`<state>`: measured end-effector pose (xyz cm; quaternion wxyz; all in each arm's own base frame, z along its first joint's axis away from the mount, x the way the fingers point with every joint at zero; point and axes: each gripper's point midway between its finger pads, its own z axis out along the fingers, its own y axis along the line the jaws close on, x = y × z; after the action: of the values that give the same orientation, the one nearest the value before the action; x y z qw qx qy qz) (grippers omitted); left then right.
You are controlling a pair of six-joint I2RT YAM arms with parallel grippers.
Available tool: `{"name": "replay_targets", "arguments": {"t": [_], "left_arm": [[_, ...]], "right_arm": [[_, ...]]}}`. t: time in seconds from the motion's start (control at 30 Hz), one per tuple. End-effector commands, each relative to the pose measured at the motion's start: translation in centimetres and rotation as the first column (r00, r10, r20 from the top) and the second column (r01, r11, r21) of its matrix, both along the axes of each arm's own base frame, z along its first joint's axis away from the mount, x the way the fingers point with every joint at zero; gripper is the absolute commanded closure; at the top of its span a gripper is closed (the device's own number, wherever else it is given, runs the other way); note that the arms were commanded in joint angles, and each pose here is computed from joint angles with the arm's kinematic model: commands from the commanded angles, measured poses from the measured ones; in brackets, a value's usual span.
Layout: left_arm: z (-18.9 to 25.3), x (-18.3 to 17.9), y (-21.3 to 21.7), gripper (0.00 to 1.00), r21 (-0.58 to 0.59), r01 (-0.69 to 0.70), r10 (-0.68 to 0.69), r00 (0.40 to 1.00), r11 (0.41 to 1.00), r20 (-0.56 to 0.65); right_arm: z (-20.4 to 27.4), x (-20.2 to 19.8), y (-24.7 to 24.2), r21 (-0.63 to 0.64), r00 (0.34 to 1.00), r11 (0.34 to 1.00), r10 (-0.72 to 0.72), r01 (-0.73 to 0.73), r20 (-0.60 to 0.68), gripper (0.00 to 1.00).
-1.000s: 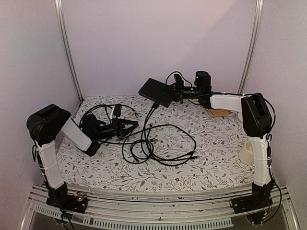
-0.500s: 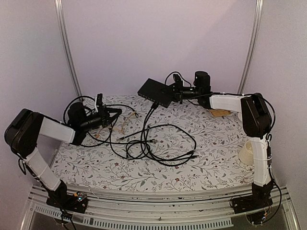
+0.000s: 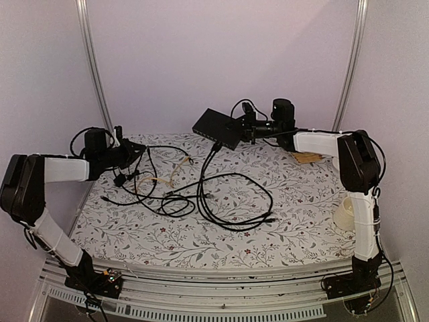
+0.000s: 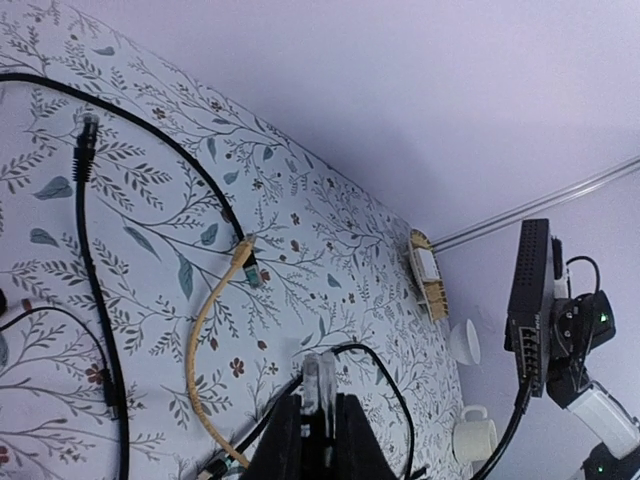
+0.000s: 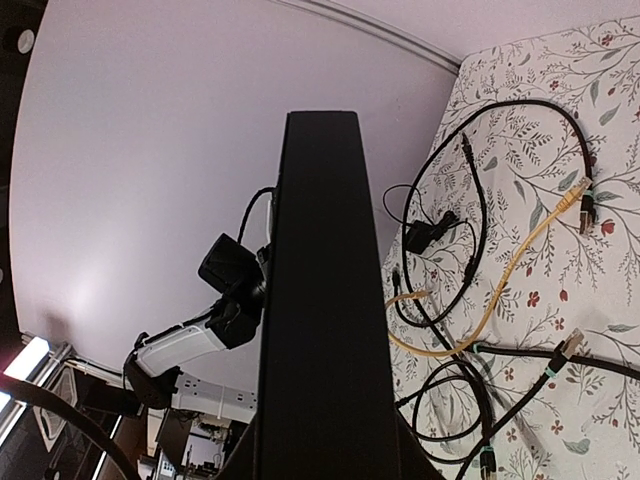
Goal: Pull the plug from the switch port
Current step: Place the connector at the corner of the board, then pick up the connector from the center of the board.
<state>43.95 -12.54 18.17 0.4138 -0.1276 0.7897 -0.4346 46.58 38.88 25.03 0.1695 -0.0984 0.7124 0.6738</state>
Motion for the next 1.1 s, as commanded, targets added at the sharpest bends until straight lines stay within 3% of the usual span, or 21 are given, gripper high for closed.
{"name": "replay_targets", "arguments": {"t": [0.0,0.1,0.27,0.43,0.6,0.83,1.07], "left_arm": [[-1.2,1.8,3.7,0.93,0.104,-0.081,0.089,0.993,0.991,-0.081],[-1.9,2.3,4.2,0.71,0.100,-0.070,0.081,0.989,0.993,-0.120],[-1.8,2.2,4.3,0.51,0.091,-0.083,0.094,0.987,0.992,-0.129],[0.3,1.8,3.4,0.50,0.069,-0.067,0.073,0.993,0.995,-0.088],[3.1,0.7,-2.1,0.50,0.047,0.090,-0.088,0.996,0.995,-0.033],[0.3,-3.2,-10.9,0.49,-0.020,0.338,-0.338,0.935,0.941,-0.110],[-3.5,-5.1,-15.5,0.49,-0.026,0.426,-0.423,0.885,0.904,-0.198]], "right_arm": [[7.0,-1.5,-1.0,0.080,0.984,0.997,-0.003,-0.011,0.178,0.98],[7.3,-1.7,-1.1,0.080,0.983,0.997,-0.003,-0.012,0.182,0.98],[7.3,-1.8,-1.1,0.079,0.983,0.997,0.000,-0.015,0.182,0.98],[7.4,-1.9,-1.2,0.078,0.983,0.997,0.000,-0.015,0.185,0.98],[7.4,-2.0,-1.2,0.079,0.983,0.997,0.002,-0.017,0.186,0.98],[7.5,-2.5,-2.0,0.099,0.982,0.994,0.019,-0.038,0.187,0.98],[7.6,-3.3,-2.8,0.114,0.983,0.992,0.034,-0.056,0.182,0.98]]}}
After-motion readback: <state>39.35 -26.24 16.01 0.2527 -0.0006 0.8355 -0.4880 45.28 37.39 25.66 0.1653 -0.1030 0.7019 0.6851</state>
